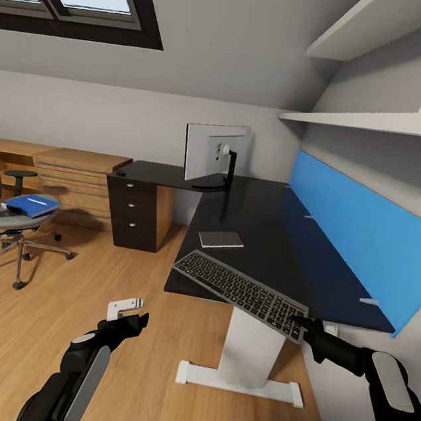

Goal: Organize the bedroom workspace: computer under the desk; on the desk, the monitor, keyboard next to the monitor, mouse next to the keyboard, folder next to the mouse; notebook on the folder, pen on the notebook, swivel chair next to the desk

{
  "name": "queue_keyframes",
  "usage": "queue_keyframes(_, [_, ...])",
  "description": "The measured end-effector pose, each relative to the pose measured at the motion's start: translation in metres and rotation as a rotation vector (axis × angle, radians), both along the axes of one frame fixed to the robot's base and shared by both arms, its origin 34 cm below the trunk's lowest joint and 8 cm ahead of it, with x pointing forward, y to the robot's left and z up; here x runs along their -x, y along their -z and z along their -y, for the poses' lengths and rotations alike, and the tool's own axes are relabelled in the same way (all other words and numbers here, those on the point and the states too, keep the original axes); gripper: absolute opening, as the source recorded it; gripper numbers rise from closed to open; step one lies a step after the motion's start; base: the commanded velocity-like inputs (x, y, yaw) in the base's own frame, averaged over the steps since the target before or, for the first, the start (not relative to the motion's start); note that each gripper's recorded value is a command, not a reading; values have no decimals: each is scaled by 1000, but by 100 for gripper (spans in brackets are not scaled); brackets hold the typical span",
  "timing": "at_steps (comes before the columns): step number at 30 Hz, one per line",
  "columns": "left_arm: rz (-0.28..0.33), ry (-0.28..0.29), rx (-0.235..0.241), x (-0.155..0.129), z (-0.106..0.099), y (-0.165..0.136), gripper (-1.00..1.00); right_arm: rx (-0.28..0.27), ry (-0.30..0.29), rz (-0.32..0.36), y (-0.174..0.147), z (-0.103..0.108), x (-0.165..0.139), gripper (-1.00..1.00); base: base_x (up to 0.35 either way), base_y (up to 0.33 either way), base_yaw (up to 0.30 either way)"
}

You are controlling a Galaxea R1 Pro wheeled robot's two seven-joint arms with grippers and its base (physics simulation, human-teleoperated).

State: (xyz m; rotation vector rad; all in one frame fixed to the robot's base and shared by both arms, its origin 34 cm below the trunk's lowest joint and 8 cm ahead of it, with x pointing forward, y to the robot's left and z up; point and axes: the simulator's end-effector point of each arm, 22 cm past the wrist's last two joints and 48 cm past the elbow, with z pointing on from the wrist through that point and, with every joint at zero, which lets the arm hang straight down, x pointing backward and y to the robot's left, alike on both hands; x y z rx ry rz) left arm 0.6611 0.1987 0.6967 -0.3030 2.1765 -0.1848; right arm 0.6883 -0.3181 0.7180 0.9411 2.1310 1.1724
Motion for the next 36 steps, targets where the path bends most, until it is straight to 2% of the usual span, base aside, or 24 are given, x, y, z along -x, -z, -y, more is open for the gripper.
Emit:
queue_keyframes(3, [-1, -1, 0, -1, 0, -6, 100, 5, -2, 4, -7, 0, -1, -100, 0, 0, 0])
queue_keyframes(7, [-1, -1, -1, -2, 0, -13, 100, 48, -59, 72, -41, -19, -10, -100, 0, 0, 0])
queue_keyframes(11, [-2, -2, -1, -2, 0, -21, 100, 73, -94, 94, -56, -31, -12, -100, 0, 0, 0])
queue_keyframes(16, [-1, -2, -1, -4, -1, -30, 100, 76, -110, 118, -73, -37, -15, -100, 0, 0, 0])
queue_keyframes(19, [-2, -1, -1, -4, 0, -36, 100, 46, -150, 154, -87, -59, -16, -100, 0, 0, 0])
queue_keyframes(21, [-3, 0, -1, -4, 0, -39, 100, 64, -167, 154, -88, -65, -16, -100, 0, 0, 0])
queue_keyframes(24, [-16, 3, 1, -3, 2, -39, 100, 48, -172, 182, -103, -76, -19, -100, 0, 0, 0])
queue_keyframes(27, [-22, 4, 0, -3, 2, -41, 100, 55, -176, 217, -120, -83, -23, -100, 0, 0, 0])
queue_keyframes(30, [-26, 4, 0, -2, 2, -42, 100, 52, -203, 250, -132, -107, -24, -100, 0, 0, 0])
queue_keyframes(33, [-26, 4, 0, -2, 2, -42, 100, 20, -196, 273, -138, -129, -27, -100, 0, 0, 0])
queue_keyframes(36, [-25, 5, 1, -2, 2, -42, 100, -22, -136, 308, -145, -145, -36, -100, 0, 0, 0])
